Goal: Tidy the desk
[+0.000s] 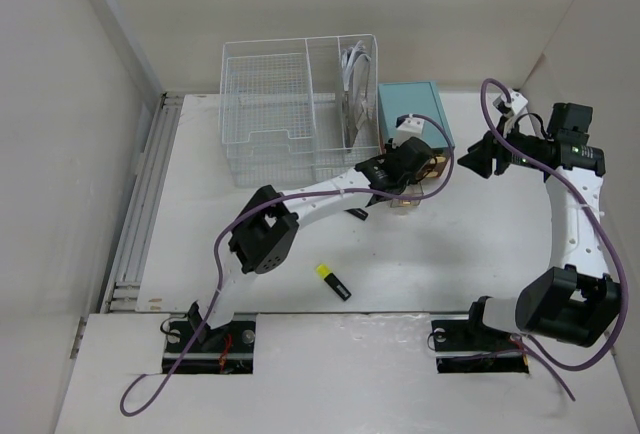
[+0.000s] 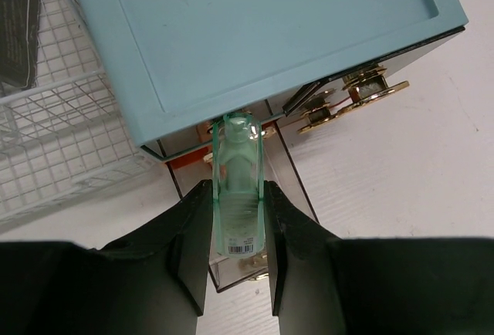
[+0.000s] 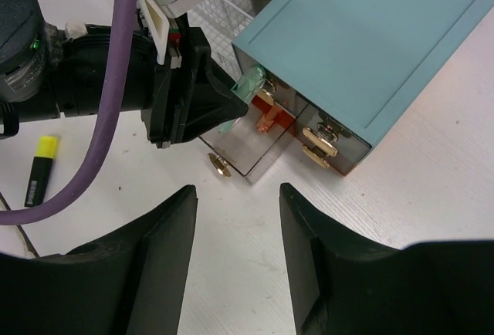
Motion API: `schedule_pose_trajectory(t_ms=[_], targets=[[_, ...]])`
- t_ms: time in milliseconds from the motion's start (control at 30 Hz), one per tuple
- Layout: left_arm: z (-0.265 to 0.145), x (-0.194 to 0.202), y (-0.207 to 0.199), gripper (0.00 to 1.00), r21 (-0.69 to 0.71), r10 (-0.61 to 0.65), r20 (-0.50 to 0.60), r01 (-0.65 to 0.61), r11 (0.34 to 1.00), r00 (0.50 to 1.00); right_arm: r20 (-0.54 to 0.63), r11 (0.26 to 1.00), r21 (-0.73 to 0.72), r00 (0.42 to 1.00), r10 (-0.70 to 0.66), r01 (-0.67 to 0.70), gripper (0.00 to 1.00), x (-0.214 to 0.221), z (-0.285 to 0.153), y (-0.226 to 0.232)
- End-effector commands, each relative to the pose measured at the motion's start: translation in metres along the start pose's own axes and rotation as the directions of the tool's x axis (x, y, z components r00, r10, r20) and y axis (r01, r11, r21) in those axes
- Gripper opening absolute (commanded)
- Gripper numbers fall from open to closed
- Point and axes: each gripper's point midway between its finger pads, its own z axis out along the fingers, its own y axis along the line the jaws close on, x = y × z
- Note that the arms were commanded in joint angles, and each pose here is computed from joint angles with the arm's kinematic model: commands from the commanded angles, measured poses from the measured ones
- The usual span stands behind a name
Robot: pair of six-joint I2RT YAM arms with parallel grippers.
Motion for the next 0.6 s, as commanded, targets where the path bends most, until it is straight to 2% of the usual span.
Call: schedule_pose_trajectory(t_ms=[0,67,167,567], targets=[[0.008,-0.011,0.002,0.0,0.002,-0.019,0.026,0.018,1.0,1.0,0.038,0.999,-0.019,0.998,-0.041,0.042,0.53,-0.009,-0.003,0.005],[0.008,-0.006,0.004,0.03,-0.003,-0.023,0.017,0.023,1.0,1.0,0.03,0.999,-0.025,0.999,-0.025,0.026,0.53,-0.006,-0.002,0.005],[0.01,0.002,0.007,0.14,-0.011,-0.023,0.003,0.023,1.0,1.0,0.033,1.0,-0.027,0.999,-0.014,0.015,0.53,-0.006,-0.004,0.005],[-0.006,0.002,0.011,0.14,0.009,-0.06,-0.001,0.06,0.998,0.998,0.039,0.999,-0.034,0.999,-0.023,0.024,0.53,-0.008,-0.005,0.007]])
